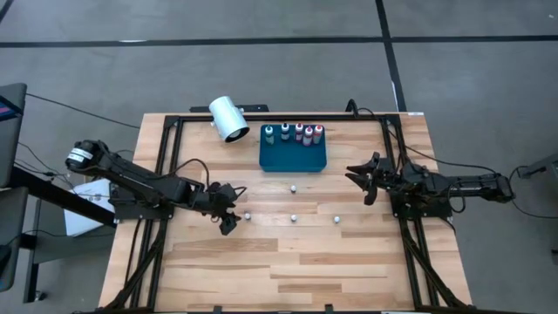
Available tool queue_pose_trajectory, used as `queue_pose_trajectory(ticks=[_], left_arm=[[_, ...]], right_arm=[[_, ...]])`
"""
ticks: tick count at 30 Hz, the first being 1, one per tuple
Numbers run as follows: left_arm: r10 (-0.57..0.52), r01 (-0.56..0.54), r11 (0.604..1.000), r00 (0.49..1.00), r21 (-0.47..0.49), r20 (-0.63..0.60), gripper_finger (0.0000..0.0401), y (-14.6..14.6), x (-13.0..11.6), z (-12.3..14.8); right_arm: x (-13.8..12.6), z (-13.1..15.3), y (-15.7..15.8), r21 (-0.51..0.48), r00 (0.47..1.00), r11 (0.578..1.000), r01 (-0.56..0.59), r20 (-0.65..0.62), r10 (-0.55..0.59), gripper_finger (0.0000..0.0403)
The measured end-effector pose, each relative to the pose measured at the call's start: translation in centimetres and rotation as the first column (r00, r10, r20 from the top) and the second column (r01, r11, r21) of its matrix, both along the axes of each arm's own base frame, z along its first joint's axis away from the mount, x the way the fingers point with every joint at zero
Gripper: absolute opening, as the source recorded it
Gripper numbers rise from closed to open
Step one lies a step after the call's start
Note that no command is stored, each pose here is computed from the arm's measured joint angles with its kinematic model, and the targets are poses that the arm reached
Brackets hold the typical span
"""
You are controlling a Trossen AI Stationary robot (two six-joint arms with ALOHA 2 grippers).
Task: Pick & Place food coloring
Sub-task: Put the small brown food coloring bottle into the blue bin
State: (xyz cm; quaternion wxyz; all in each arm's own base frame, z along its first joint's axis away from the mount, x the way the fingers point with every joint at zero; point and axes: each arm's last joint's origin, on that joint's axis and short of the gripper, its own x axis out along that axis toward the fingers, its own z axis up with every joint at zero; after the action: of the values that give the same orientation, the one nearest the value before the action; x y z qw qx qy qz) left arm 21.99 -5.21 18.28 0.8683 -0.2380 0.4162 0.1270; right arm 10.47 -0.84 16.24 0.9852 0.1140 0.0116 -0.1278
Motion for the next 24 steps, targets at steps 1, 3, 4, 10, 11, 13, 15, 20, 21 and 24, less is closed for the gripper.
queue_pose_trajectory(ticks=[1, 3, 4, 10, 11, 13, 15, 20, 21, 24], left_arm=[[0.001, -0.001, 1.000, 1.000, 0.012, 0.001, 0.0258, -0.2, 0.1, -0.1], [0.005, -0.004, 0.999, 1.000, 0.043, -0.016, 0.0258, -0.5, 0.2, -0.6], [0.005, -0.004, 0.999, 1.000, 0.053, -0.022, 0.0258, -0.6, 0.4, -0.9], [0.002, 0.004, 0.997, 0.997, 0.076, -0.073, 0.0258, -1.2, 1.5, -3.2], [0.002, 0.003, 0.997, 0.998, 0.075, -0.071, 0.0258, -1.2, 1.8, -3.6], [0.008, -0.005, 0.998, 0.998, 0.065, -0.055, 0.0258, -1.4, 2.3, -4.2], [0.012, -0.009, 0.998, 0.999, 0.059, -0.044, 0.0258, -1.5, 2.7, -4.6], [-0.003, 0.003, 1.000, 1.000, 0.023, -0.010, 0.0258, -1.8, 3.5, -5.2], [-0.004, 0.005, 1.000, 1.000, 0.018, -0.008, 0.0258, -1.8, 3.6, -5.2], [0.000, 0.000, 1.000, 1.000, 0.017, 0.006, 0.0258, -1.7, 3.7, -5.1]], right_arm=[[0.0, 0.0, 0.0, 0.000, 1.000, 1.000, 0.000, -0.004, 0.000, 0.0111], [0.0, -0.2, 0.0, 0.001, 1.000, 1.000, 0.001, -0.016, -0.001, 0.0111], [0.0, -0.2, 0.0, 0.001, 1.000, 1.000, 0.001, -0.021, -0.001, 0.0111], [0.0, -0.2, 0.0, 0.002, 1.000, 1.000, 0.001, -0.022, -0.001, 0.0111], [0.0, -0.2, 0.0, 0.002, 1.000, 1.000, 0.001, -0.023, -0.001, 0.0111], [0.0, -0.2, 0.0, 0.002, 1.000, 1.000, 0.001, -0.022, -0.001, 0.0111], [0.0, -0.2, 0.0, 0.002, 1.000, 1.000, 0.001, -0.023, -0.001, 0.0111], [0.0, -0.2, 0.0, 0.008, 1.000, 1.000, 0.001, -0.023, -0.001, 0.0111], [0.0, -0.2, 0.0, 0.011, 1.000, 1.000, 0.001, -0.022, -0.001, 0.0111], [0.0, -0.2, 0.0, 0.011, 1.000, 1.000, 0.001, -0.023, -0.001, 0.0111]])
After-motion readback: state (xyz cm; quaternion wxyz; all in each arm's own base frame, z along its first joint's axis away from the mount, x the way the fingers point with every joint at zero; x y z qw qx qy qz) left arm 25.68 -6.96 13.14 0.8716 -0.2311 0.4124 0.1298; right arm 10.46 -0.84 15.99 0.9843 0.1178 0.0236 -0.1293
